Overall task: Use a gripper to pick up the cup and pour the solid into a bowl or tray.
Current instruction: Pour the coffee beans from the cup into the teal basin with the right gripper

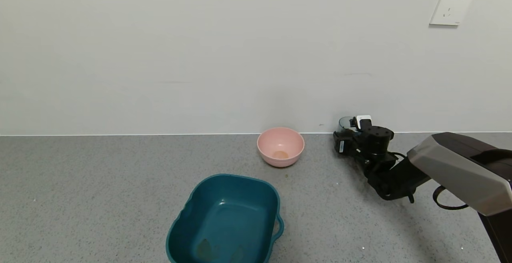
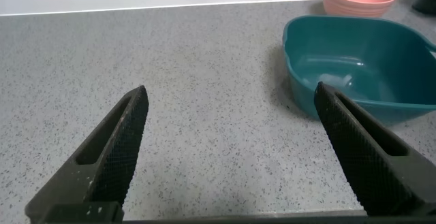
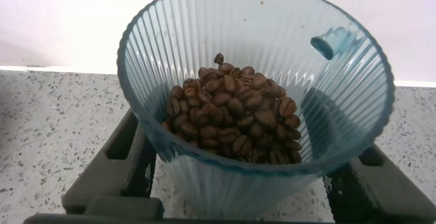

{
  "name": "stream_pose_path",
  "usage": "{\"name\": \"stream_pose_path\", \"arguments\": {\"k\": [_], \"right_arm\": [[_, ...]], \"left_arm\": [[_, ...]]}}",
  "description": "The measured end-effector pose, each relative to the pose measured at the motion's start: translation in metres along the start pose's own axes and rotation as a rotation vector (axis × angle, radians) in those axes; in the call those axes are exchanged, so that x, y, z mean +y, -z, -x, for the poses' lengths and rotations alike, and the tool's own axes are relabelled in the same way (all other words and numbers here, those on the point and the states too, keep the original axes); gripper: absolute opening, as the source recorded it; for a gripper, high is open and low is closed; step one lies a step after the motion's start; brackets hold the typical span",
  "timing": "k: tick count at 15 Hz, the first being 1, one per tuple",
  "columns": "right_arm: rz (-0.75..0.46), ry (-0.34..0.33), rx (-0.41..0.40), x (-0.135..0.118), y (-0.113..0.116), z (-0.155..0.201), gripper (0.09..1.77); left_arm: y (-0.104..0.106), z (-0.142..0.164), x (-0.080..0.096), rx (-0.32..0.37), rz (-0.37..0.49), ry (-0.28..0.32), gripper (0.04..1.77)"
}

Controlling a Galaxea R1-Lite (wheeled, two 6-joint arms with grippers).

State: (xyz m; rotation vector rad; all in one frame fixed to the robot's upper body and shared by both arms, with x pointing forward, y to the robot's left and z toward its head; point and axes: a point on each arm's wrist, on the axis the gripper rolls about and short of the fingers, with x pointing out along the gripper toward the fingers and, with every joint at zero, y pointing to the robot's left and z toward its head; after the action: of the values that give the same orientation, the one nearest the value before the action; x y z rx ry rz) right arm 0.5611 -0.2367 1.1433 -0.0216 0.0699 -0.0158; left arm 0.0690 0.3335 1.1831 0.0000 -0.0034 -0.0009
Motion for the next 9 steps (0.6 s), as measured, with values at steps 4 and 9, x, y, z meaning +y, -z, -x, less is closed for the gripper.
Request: {"name": "stream_pose_path", "arguments": {"k": [4,9], "right_arm": [[0.009,-0.011,0.013,0.000,-0.012,0.014,1.38],[0.055,-0.053,0.007,0.012,-0.045,0.048,1.37]], "left_arm": [[0.000,0.000,0.000,0.000,0.000,0.000,1.75],[0.000,0.000,0.000,0.000,0.000,0.000,1.75]]}}
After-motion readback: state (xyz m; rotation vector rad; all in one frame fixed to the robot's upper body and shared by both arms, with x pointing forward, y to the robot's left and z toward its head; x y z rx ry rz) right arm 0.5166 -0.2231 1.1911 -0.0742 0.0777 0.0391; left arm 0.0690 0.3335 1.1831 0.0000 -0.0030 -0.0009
